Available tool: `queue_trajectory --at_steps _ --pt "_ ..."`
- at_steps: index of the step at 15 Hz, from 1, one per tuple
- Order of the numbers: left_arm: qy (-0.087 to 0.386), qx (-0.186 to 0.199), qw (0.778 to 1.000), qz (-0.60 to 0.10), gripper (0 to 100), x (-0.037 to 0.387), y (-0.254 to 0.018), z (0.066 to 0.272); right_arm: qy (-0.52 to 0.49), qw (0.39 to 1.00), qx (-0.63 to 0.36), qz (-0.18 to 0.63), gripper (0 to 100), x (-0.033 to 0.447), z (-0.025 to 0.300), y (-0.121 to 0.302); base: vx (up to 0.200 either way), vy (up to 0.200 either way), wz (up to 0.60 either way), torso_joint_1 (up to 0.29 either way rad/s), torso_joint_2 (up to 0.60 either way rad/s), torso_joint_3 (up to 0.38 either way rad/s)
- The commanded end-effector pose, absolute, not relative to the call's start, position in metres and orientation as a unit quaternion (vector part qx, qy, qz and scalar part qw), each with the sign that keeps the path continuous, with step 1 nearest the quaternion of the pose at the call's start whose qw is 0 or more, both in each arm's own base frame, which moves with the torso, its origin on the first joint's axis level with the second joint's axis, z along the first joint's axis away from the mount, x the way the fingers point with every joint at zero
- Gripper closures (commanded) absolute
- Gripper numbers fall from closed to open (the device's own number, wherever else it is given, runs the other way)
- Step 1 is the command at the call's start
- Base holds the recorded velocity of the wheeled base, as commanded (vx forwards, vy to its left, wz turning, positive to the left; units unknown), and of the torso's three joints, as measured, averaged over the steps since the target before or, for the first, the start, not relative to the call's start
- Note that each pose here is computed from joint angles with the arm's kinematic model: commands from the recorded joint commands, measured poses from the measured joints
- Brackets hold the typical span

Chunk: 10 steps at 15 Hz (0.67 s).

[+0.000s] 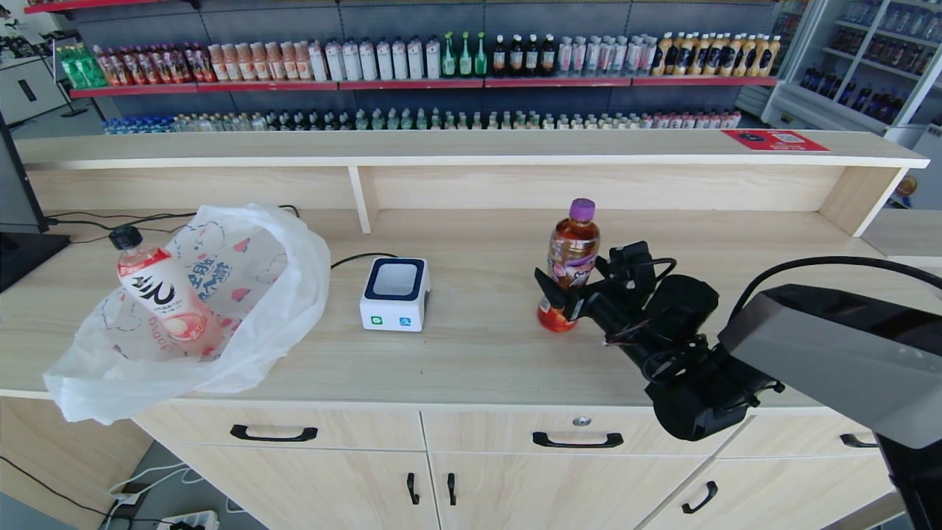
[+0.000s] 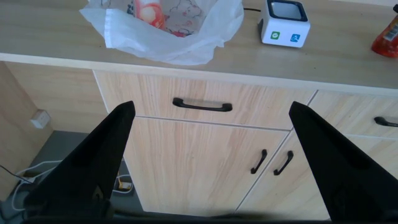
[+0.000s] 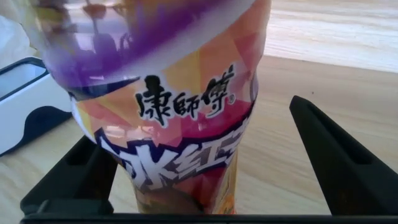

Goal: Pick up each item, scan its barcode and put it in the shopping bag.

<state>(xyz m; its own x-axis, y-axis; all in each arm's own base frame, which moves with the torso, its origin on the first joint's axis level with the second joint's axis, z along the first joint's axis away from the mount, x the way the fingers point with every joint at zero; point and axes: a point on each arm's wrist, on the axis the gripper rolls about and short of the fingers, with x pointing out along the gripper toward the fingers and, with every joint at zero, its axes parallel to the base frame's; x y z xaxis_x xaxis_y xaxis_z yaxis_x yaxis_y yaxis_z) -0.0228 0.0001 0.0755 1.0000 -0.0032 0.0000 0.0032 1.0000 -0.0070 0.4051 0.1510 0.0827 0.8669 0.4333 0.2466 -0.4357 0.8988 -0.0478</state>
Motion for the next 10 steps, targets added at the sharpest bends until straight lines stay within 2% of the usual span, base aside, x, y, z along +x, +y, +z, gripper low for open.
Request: queue_trajectory --at_steps 1,7,8,10 --pt "0.000 -0.004 1.000 -0.002 0 -0.023 0.000 0.075 -0.135 0.965 0.005 0.225 0 0.409 0.083 0.153 0.000 0.000 0.00 0.000 0.00 0.000" --pt "0.000 -0.003 1.000 -0.002 0 -0.023 0.000 0.075 -0.143 0.965 0.008 0.219 0 0.416 0.082 0.154 0.000 0.000 0.00 0.000 0.00 0.000" --pt "0.000 -0.003 1.000 -0.002 0 -0.023 0.000 0.075 -0.148 0.965 0.010 0.217 100 0.418 0.084 0.155 0.000 0.000 0.00 0.000 0.00 0.000" --pt "0.000 -0.003 1.000 -0.002 0 -0.023 0.000 0.075 -0.153 0.964 0.015 0.216 100 0.419 0.086 0.155 0.000 0.000 0.00 0.000 0.00 0.000"
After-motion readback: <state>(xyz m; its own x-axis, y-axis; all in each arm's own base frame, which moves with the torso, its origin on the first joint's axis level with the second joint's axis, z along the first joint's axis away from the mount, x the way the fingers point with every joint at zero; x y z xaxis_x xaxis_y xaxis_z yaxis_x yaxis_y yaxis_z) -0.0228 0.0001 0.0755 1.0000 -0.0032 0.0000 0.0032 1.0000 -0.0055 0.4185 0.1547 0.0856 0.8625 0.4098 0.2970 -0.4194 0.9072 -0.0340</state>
